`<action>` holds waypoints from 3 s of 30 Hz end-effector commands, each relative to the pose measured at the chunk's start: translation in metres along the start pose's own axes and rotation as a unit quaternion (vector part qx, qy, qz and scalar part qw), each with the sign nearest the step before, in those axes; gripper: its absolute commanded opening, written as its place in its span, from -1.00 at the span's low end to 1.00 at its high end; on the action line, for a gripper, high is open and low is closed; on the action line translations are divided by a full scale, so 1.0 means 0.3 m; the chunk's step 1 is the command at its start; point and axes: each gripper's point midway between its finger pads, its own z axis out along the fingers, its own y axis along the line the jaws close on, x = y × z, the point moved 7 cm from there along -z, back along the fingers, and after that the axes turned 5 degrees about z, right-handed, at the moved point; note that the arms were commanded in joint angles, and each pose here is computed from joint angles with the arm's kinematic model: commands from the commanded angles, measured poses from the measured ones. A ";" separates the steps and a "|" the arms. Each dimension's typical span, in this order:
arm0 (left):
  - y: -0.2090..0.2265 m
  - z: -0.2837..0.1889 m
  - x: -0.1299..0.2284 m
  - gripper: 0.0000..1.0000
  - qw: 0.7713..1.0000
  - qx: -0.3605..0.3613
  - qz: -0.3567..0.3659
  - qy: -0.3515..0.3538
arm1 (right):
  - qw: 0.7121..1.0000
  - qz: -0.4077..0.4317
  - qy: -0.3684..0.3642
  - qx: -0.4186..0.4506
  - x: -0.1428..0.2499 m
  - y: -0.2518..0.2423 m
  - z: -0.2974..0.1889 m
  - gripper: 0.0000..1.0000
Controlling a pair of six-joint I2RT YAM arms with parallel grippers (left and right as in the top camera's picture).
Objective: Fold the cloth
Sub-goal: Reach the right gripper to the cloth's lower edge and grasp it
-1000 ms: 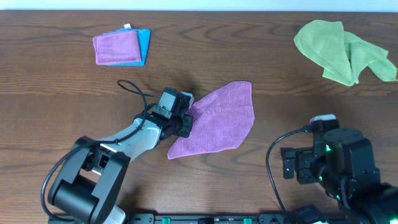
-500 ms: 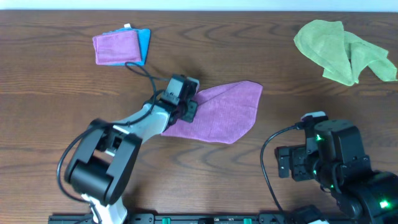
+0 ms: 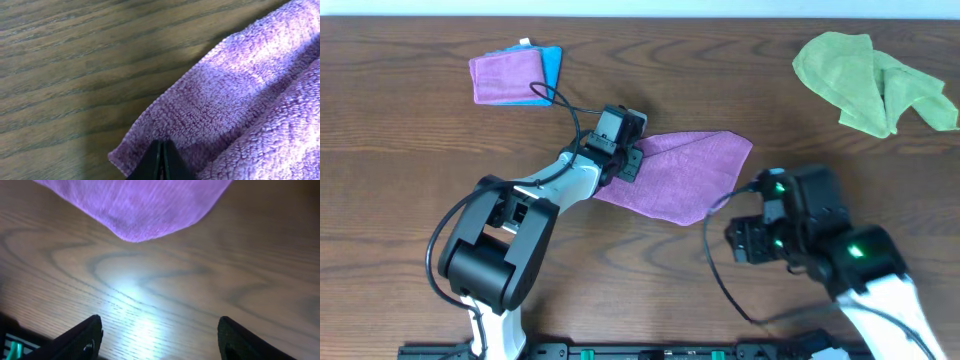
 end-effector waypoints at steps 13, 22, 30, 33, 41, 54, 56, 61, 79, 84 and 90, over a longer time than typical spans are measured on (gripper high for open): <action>0.047 0.008 -0.007 -0.89 1.000 -0.017 -0.003 0.002 | 0.992 0.019 0.076 -0.097 -0.098 0.061 0.307 -0.81; 0.046 0.008 -0.007 -0.89 1.000 -0.017 -0.003 0.002 | 0.992 0.007 0.073 -0.102 -0.115 0.080 0.361 -0.97; 0.046 0.008 -0.007 -0.89 1.000 -0.017 -0.005 0.002 | 0.992 -0.010 0.084 -0.097 -0.106 0.104 0.422 -0.97; 0.046 0.008 -0.007 -0.89 1.000 -0.017 -0.005 0.002 | 0.992 -0.011 0.091 -0.088 -0.102 0.100 0.451 -0.97; 0.045 0.008 -0.007 -0.89 1.000 -0.015 -0.005 0.002 | 0.992 -0.010 0.097 -0.086 -0.106 0.091 0.528 -0.97; 0.039 0.008 -0.011 -0.89 1.000 -0.001 -0.016 -0.003 | 0.989 -0.002 0.128 -0.075 -0.077 0.070 0.605 -0.97; 0.039 0.008 -0.012 -0.89 1.000 -0.001 -0.016 -0.003 | 0.988 -0.002 0.134 -0.072 -0.069 0.069 0.611 -0.97; 0.041 0.008 -0.021 -0.89 1.000 -0.002 -0.019 -0.011 | 0.987 -0.005 0.150 -0.050 -0.044 0.061 0.610 -0.97; 0.101 -0.002 -0.051 -0.89 0.999 -0.016 -0.034 -0.028 | 0.971 0.012 0.240 -0.008 0.063 0.033 0.573 -0.97; 0.071 -0.009 -0.067 -0.89 0.998 0.029 -0.045 -0.031 | 0.971 0.012 0.238 -0.009 0.061 0.034 0.574 -0.97; 0.057 -0.058 -0.121 -0.89 0.998 0.050 -0.045 -0.017 | 0.973 0.011 0.232 -0.009 0.055 0.035 0.577 -0.98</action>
